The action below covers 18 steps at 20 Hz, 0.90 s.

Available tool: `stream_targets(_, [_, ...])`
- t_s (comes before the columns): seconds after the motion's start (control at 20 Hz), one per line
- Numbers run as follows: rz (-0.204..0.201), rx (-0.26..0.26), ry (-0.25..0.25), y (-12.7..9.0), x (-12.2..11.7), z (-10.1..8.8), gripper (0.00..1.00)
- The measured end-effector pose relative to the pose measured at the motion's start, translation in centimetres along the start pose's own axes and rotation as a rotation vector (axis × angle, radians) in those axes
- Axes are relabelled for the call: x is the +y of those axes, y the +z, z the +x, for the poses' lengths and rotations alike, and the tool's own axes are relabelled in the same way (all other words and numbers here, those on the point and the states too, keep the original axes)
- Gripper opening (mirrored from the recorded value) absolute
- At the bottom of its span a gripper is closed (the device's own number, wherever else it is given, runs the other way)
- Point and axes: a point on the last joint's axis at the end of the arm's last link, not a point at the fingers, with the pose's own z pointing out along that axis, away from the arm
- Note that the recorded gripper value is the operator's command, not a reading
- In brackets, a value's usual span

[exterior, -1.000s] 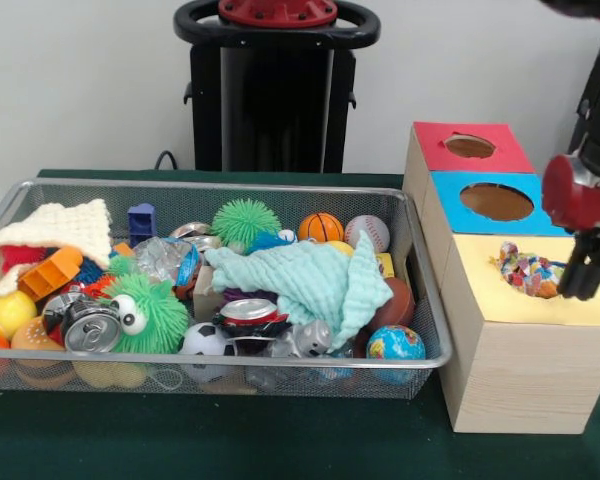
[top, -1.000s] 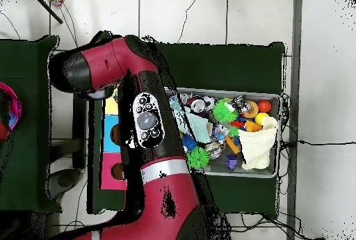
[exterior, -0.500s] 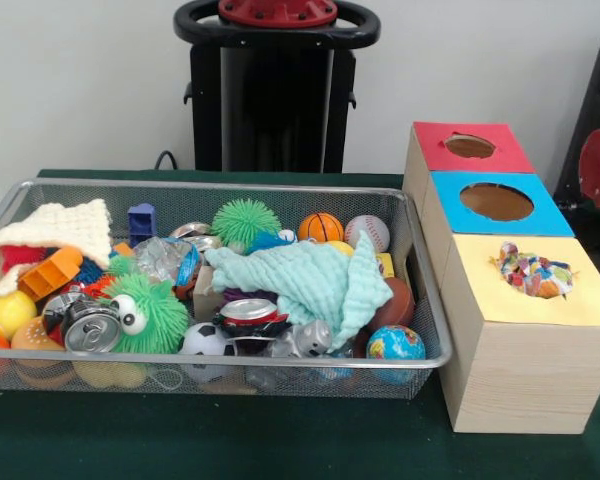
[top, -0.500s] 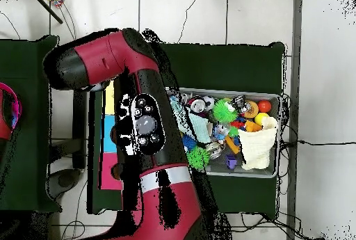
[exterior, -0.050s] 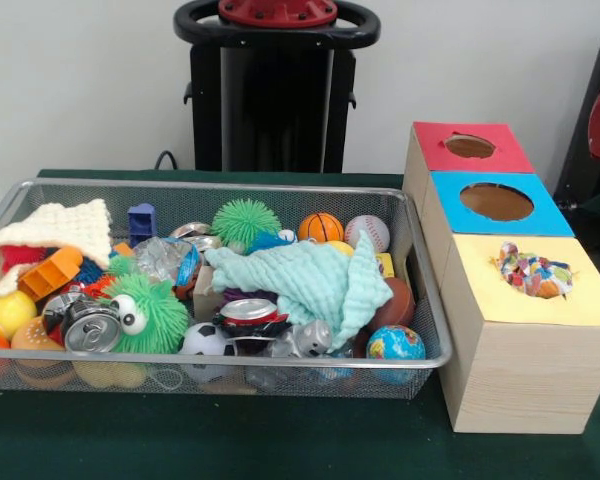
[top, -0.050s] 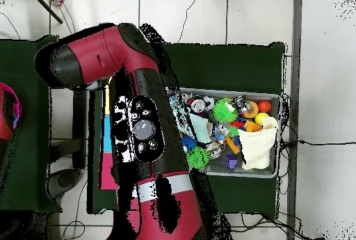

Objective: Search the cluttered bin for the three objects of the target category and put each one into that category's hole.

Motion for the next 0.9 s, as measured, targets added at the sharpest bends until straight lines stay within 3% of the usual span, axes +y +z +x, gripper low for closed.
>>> stream_targets(0.55, [0.021,-0.007,-0.033,0.2,1.0,0.6,0.00])
stream_targets(0.9, [0.030,0.020,-0.050,1.5,1.2,2.0,0.00])
